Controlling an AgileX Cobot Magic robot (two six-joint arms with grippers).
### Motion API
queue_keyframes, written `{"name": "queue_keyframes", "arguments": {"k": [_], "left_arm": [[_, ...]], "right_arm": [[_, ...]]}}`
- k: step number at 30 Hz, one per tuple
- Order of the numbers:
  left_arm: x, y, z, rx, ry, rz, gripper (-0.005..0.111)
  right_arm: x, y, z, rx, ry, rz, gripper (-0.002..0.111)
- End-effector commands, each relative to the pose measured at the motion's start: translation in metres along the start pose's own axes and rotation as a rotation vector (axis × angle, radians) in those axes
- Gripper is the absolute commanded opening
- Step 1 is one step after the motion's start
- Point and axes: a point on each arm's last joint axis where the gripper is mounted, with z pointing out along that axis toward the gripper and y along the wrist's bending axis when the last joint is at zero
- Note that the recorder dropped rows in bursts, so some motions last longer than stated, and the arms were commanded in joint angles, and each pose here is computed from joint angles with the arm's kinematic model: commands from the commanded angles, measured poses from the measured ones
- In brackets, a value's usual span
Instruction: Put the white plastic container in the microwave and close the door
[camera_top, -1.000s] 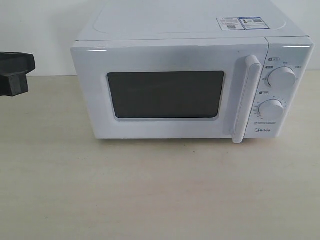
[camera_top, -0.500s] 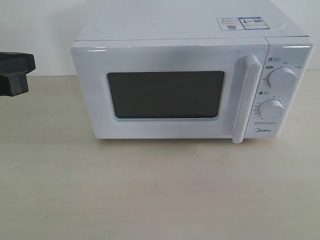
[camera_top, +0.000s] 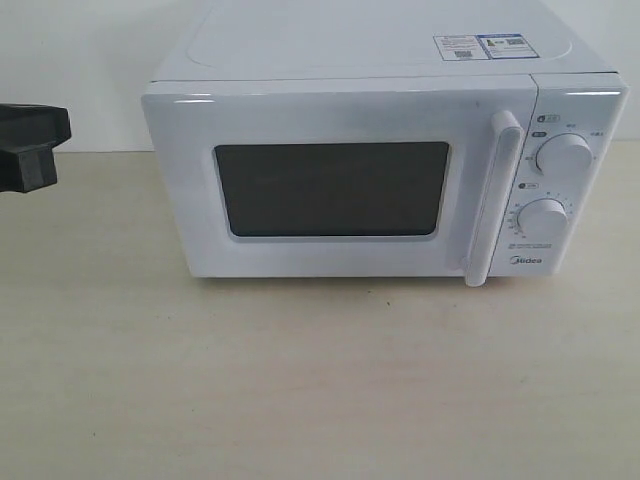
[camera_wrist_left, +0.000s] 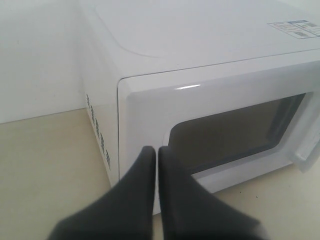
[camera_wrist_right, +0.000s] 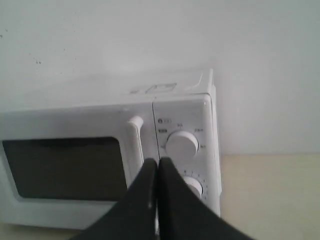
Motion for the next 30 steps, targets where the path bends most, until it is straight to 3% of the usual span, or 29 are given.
{"name": "queue_keyframes", "arguments": {"k": [1, 10, 22, 30], "left_arm": [[0.0018, 0.0005, -0.0012, -0.007, 0.003, 0.008, 0.004], [0.0018, 0.0005, -0.0012, -0.007, 0.003, 0.008, 0.004], [0.0018, 0.0005, -0.0012, -0.007, 0.003, 0.008, 0.004], [0.0018, 0.0005, -0.0012, -0.007, 0.003, 0.008, 0.004]], "right_arm": [[0.0248, -0.0040, 0.0016, 0.017, 0.067, 0.004, 0.000], [0.0318, -0.0060, 0.0019, 0.029, 0.085, -0.061, 0.000], [0.0319, -0.0061, 0.0019, 0.031, 0.085, -0.044, 0.000], [0.0346, -0.0103, 0.0014, 0.071, 0.119, -0.126, 0.000]]}}
